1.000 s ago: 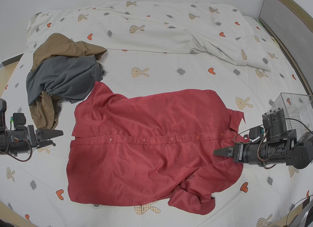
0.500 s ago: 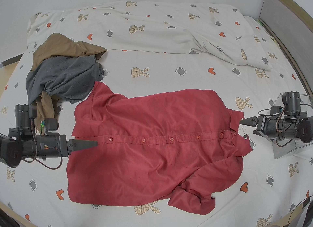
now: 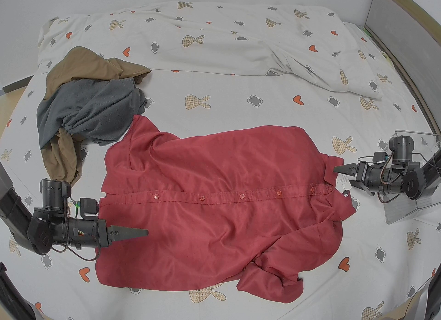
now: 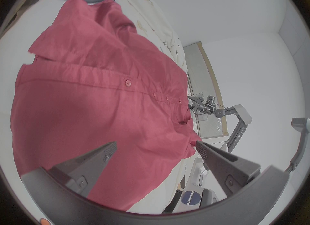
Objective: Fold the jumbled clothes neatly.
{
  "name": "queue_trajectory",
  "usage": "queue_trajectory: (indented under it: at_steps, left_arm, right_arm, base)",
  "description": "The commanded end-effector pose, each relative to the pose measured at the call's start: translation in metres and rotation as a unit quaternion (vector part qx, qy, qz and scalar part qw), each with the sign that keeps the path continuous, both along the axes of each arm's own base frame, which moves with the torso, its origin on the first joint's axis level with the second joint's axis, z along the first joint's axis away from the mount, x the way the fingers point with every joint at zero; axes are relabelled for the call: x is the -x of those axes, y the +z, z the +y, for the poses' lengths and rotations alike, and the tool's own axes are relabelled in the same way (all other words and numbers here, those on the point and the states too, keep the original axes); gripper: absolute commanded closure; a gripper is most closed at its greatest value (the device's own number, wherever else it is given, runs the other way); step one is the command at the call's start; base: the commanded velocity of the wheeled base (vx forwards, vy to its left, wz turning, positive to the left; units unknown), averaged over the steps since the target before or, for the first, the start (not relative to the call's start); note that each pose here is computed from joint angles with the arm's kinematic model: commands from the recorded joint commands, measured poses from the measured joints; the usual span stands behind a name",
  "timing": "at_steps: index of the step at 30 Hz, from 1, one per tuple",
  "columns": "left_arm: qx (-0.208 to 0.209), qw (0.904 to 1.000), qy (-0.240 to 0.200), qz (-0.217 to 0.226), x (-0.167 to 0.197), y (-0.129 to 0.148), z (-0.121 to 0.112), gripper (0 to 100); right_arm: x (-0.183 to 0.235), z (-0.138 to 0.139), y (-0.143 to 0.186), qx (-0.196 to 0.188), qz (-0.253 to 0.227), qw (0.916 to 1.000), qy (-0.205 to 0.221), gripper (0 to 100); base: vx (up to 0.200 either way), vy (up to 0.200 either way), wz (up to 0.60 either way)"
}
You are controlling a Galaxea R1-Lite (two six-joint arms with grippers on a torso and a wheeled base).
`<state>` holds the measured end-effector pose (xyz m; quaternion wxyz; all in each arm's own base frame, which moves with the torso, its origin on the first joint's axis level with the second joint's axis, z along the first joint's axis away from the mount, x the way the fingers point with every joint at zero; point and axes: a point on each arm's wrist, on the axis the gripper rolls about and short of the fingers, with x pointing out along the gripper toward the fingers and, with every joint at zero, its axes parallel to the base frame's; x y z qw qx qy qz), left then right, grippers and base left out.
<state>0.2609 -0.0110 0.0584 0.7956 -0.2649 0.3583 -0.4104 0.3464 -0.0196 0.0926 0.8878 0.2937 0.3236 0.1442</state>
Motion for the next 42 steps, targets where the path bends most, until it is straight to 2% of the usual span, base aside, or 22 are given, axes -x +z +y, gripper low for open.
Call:
queue_trajectory:
  at_steps: [1,9,13,15,18,19,25,27,30,34,38,42]
  left_arm:
    - [0.001,0.9998,0.002,0.019,0.0,-0.01,0.001,0]
    - [0.001,0.9998,0.001,0.019,0.001,-0.01,0.001,0]
    - [0.0,0.9998,0.001,0.021,0.0,-0.012,0.001,0]
    - [0.001,0.9997,0.001,0.023,-0.001,-0.013,0.001,0]
    - [0.0,0.9996,0.001,0.027,-0.002,-0.015,0.001,0]
    - [0.001,0.9996,0.001,0.029,-0.002,-0.016,0.001,0]
    - [0.001,0.9994,0.001,0.035,-0.004,-0.02,0.001,0]
    - [0.001,0.9994,0.002,0.034,-0.005,-0.021,0.002,0]
    - [0.001,0.9996,0.002,0.028,-0.005,-0.021,0.002,0]
    - [0.001,0.9997,0.003,0.025,-0.004,-0.02,0.002,0]
    - [0.001,0.9997,0.002,0.025,-0.005,-0.02,0.001,0]
    - [0.001,0.9997,0.002,0.024,-0.004,-0.02,0.001,0]
  right_arm:
    - [-0.015,0.003,-0.021,-0.002,0.02,0.9998,0.007,0]
    - [-0.023,0.015,-0.024,-0.012,0.019,0.9993,0.032,0]
    - [-0.02,0.017,-0.017,-0.073,0.014,0.9919,0.102,0]
    - [-0.02,0.016,-0.015,-0.097,0.017,0.9882,0.117,0]
    - [-0.021,0.015,-0.014,-0.109,0.022,0.9875,0.112,0]
    - [-0.022,0.015,-0.014,-0.113,0.025,0.9871,0.111,100]
    - [-0.022,0.013,-0.015,-0.116,0.029,0.9871,0.106,100]
    - [-0.02,0.005,-0.013,-0.117,0.026,0.9882,0.095,100]
    - [-0.018,-0.002,-0.001,-0.115,0.01,0.9896,0.086,100]
    - [-0.008,-0.019,0.037,-0.105,-0.044,0.9913,0.066,100]
    - [0.002,-0.03,0.06,-0.1,-0.073,0.9911,0.049,100]
    - [0.008,-0.039,0.063,-0.1,-0.067,0.9921,0.035,100]
  base:
    - [0.0,0.0,0.0]
    - [0.0,0.0,0.0]
    - [0.0,0.0,0.0]
    - [0.0,0.0,0.0]
    - [0.0,0.0,0.0]
    - [0.0,0.0,0.0]
    - [0.0,0.0,0.0]
    - [0.0,0.0,0.0]
    - [0.0,0.0,0.0]
    - [0.0,0.0,0.0]
    - [0.0,0.0,0.0]
    - [0.0,0.0,0.0]
